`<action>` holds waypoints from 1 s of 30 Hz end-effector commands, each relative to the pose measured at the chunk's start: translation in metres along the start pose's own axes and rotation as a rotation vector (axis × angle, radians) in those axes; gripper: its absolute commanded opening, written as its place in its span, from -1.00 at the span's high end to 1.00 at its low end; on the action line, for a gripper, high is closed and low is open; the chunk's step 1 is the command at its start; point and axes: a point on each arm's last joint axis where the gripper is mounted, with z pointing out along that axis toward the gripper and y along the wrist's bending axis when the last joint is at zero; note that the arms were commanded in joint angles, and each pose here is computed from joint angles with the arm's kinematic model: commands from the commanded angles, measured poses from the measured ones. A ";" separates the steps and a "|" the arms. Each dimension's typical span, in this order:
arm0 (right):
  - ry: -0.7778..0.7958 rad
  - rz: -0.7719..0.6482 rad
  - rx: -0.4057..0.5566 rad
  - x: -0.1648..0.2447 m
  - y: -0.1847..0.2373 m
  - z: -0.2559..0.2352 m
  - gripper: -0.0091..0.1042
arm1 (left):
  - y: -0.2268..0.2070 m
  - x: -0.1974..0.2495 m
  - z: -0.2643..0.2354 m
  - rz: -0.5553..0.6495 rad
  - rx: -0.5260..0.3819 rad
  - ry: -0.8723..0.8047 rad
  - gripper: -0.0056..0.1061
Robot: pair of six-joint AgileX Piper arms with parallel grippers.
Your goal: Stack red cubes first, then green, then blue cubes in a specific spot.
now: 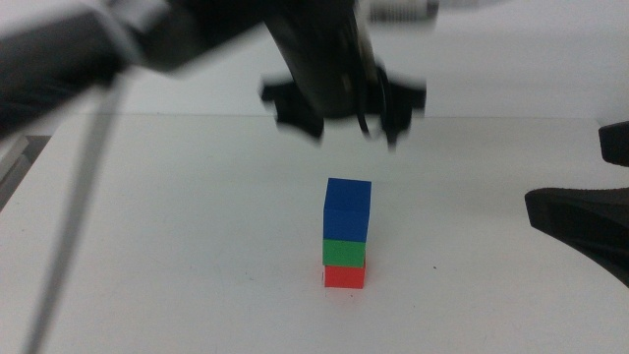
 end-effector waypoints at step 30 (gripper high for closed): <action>-0.010 -0.009 0.002 0.000 0.000 -0.001 -0.80 | 0.176 0.253 -0.138 -0.023 -0.271 -0.846 -0.78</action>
